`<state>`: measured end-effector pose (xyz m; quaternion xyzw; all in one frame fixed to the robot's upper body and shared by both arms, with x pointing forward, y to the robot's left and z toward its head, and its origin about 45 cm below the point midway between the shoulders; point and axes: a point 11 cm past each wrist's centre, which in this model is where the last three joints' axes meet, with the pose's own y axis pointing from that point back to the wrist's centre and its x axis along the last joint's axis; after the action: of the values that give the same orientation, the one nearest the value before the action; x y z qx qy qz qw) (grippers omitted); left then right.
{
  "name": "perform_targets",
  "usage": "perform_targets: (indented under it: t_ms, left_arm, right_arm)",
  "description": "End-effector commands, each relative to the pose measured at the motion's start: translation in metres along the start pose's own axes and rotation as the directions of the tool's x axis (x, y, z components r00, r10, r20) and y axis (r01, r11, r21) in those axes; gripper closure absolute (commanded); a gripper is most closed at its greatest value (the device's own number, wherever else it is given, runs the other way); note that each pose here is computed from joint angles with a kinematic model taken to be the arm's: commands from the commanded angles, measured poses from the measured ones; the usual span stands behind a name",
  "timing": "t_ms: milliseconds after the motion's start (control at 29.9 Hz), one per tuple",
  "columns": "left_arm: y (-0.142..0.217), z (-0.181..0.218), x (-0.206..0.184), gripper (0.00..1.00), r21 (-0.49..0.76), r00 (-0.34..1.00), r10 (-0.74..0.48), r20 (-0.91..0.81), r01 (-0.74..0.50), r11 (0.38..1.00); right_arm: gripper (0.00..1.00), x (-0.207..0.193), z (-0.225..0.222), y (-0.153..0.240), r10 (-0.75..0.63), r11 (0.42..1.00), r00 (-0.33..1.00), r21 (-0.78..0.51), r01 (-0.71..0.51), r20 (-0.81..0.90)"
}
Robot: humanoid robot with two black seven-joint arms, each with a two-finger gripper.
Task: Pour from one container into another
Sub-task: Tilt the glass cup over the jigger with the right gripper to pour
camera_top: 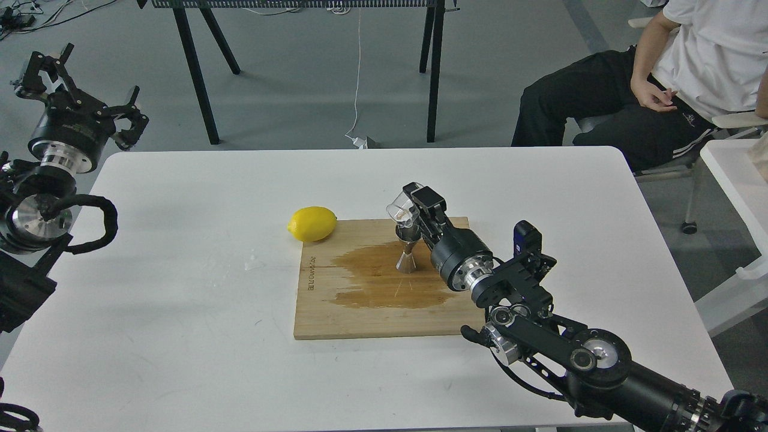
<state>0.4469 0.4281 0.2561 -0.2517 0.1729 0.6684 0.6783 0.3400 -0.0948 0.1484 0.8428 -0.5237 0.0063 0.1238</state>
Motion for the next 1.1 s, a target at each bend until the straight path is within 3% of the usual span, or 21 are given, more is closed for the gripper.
perform_targets:
  t_ms: [0,1070]
  left_arm:
    - [0.0,0.0,0.0,0.0,0.0,1.0,0.0,0.0,0.0,1.0]
    - [0.0,-0.001,-0.001,0.0,-0.017,1.0,0.001,-0.005,-0.001,1.0]
  right_arm:
    - [0.65,0.001,-0.001,0.0,0.002,1.0,0.999,0.014,-0.002,-0.033]
    - [0.65,0.012,0.004,0.001,0.03,0.998,0.985,0.055,-0.021,-0.168]
